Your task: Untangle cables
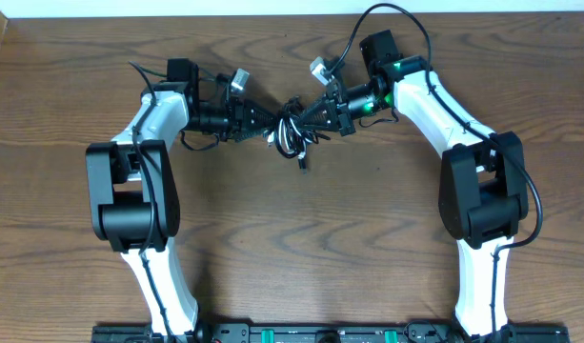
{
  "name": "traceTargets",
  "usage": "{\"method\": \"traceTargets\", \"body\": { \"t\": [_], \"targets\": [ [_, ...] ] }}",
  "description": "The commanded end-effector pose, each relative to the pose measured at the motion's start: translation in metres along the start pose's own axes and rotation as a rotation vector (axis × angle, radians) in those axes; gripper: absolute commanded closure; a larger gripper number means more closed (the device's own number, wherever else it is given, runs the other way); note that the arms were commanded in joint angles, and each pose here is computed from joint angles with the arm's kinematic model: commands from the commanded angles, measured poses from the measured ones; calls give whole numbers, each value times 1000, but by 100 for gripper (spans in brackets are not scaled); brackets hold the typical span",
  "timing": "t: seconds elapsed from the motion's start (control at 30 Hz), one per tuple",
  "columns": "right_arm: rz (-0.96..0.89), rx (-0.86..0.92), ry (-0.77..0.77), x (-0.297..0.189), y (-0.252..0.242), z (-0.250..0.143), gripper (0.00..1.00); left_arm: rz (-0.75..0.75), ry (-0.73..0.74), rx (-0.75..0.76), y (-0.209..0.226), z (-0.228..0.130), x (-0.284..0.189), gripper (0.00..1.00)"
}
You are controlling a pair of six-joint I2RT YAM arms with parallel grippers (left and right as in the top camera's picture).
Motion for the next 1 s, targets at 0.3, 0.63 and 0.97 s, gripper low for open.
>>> {"method": "traceTargets", "body": {
  "t": [0.3, 0.63, 0.97],
  "targets": [
    [145, -3, -57, 1, 40, 18, 99, -112, -41, -15, -16, 10, -2, 53],
    [169, -7, -33, 15, 47, 15, 99, 267, -52, -269, 43, 9, -8, 53],
    [30, 10, 88, 38, 32, -4, 99, 168, -51, -363, 27, 10, -3, 20]
  ]
}}
Point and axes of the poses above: each gripper's point midway between its finger pads, its own x axis out along the fingers, its own y axis along the line the jaws close on, z = x × y, the point moved 2 cm from there along -x, back along the fingers, and after that the axes turned 7 degrees about x, right-handed, at the moved point
